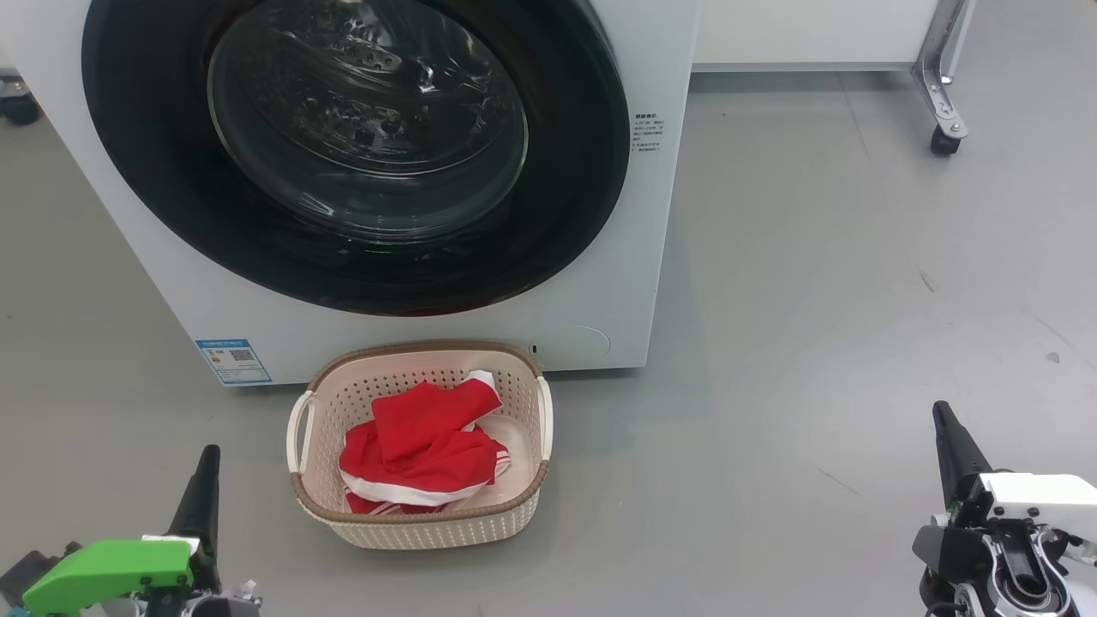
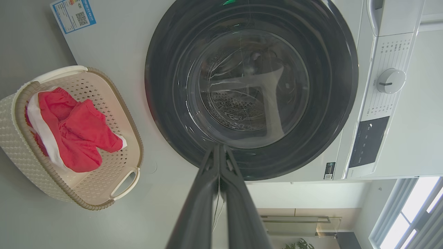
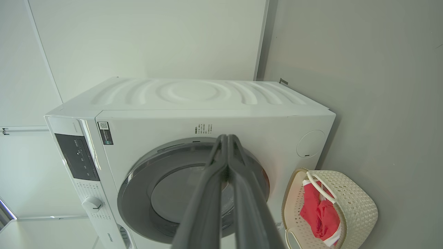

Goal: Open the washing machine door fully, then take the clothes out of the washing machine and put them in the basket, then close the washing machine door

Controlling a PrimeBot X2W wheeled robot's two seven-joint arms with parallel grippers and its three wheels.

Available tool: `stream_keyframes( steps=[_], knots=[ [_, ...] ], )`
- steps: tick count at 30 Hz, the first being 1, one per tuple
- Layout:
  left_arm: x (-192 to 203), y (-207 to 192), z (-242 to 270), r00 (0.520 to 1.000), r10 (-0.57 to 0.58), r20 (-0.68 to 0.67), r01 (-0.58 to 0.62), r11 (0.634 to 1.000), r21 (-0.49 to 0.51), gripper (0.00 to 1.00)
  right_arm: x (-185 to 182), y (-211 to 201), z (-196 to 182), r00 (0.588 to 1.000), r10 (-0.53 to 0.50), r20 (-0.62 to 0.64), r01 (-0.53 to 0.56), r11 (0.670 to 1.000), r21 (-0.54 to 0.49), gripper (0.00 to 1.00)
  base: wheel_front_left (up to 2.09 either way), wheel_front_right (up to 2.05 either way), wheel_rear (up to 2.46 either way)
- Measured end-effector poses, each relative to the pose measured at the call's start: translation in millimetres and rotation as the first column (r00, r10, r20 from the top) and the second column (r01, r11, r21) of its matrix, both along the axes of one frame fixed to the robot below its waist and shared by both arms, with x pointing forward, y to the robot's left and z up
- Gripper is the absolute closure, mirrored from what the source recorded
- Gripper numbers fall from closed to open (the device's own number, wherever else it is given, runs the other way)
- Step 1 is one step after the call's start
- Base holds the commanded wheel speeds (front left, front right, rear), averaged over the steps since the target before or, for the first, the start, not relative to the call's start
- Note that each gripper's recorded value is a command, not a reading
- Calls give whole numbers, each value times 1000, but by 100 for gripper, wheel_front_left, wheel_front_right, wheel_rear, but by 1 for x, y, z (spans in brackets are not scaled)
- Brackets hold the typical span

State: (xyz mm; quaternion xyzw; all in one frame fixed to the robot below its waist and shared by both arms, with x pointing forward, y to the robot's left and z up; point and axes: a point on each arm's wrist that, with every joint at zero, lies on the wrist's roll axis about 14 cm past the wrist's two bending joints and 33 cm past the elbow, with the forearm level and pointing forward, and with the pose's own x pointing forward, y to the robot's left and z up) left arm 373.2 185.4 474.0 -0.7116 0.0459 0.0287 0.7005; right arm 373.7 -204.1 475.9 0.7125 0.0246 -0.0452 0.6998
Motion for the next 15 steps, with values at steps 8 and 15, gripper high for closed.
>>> stream_keyframes(
  steps=[8,15],
  knots=[
    [0,0,0,1000,1,0,-1,1000,0,100,0,0,0,1000,-1,0,1,1000,0,100,0,0,0],
    [0,0,0,1000,1,-1,-1,1000,0,100,0,0,0,1000,0,0,0,1000,0,100,0,0,0]
  ],
)
